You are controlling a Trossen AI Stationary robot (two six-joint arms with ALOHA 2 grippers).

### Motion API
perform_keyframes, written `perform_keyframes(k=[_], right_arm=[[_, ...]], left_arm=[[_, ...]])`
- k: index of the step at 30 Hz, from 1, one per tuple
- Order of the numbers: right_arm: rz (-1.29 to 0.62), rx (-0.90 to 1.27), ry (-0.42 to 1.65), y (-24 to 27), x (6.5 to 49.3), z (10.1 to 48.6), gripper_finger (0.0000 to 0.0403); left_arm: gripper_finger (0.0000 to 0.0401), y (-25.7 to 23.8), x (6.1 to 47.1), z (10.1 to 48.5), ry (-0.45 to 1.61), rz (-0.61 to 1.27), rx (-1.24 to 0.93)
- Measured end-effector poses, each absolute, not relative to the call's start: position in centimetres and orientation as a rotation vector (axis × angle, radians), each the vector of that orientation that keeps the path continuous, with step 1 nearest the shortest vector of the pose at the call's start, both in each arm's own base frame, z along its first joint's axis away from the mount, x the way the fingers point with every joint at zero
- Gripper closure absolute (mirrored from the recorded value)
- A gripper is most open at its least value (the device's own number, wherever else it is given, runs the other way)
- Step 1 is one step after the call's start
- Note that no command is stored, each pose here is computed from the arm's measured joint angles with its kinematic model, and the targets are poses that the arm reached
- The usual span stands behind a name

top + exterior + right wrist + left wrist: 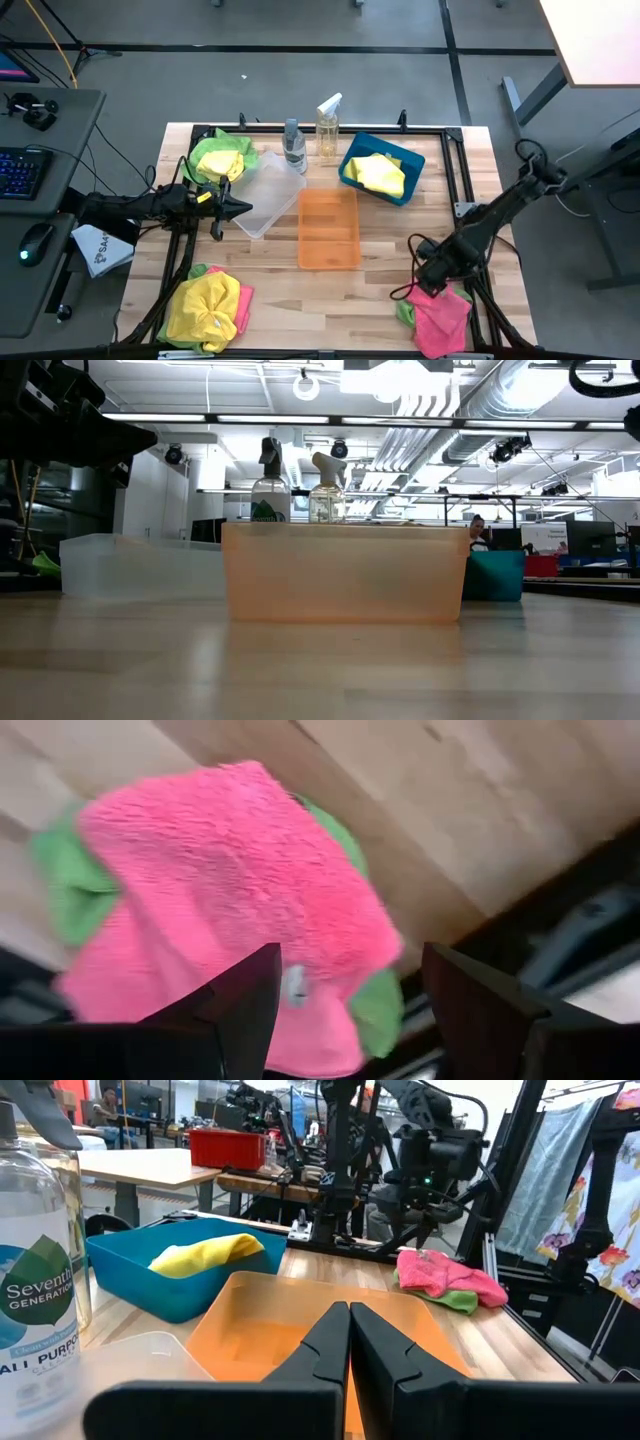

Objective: Sort microfiber towel by color & place in baskets
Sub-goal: Put the right pink towel into the orange bin

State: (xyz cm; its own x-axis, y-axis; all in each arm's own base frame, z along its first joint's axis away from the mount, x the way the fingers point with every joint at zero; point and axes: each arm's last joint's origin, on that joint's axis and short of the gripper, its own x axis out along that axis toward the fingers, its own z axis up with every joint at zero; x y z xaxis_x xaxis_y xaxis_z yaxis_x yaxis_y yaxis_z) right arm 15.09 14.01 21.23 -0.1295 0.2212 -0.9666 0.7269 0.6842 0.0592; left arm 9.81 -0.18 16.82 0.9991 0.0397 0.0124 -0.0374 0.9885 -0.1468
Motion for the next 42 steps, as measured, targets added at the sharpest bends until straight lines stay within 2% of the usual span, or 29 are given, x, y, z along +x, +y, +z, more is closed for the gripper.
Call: perform_keyframes(k=[7,12,19,22,26,27,28,32,35,38,42], right_arm=[[-0.512,0.816,1.686,13.3,14.1,19.7,0.0166],[-0.438,0.853,1.678,13.5,14.2,18.3,0.0167],[-0.438,0.839,1.687,13.3,14.1,18.0,0.0175],[-0.416,0.831,1.688,13.4,14.2,18.2,0.0222],[-0.358,0.828,1.687,13.8,14.5,19.1,0.0366],[-0.336,0.827,1.687,13.9,14.7,19.4,0.0384],[-0.307,0.830,1.693,14.1,14.8,19.8,0.0384],[-0.226,0.815,1.695,14.7,15.4,22.4,0.0397],[-0.169,0.798,1.648,14.9,16.1,26.1,0.0397],[-0.109,0.792,1.458,14.6,17.4,30.9,0.0400],[-0.044,0.752,1.048,13.7,19.2,37.2,0.0401]], left_arm=[[0.0401,-0.2,9.8,16.8,-0.016,0.038,-0.147],[0.0401,-0.2,9.8,16.8,-0.016,0.038,-0.147],[0.0401,-0.2,9.8,16.8,-0.015,0.038,-0.147],[0.0401,-0.2,9.8,16.8,-0.016,0.038,-0.147],[0.0401,-0.2,9.8,16.8,-0.015,0.038,-0.147],[0.0401,-0.2,9.8,16.8,-0.015,0.039,-0.147],[0.0401,-0.2,9.8,16.8,-0.015,0.039,-0.147],[0.0401,-0.2,9.8,16.8,-0.015,0.038,-0.147],[0.0401,-0.2,9.8,16.8,-0.016,0.038,-0.147],[0.0401,-0.2,9.8,16.8,-0.015,0.038,-0.147],[0.0401,-0.2,9.8,16.8,-0.015,0.038,-0.147]])
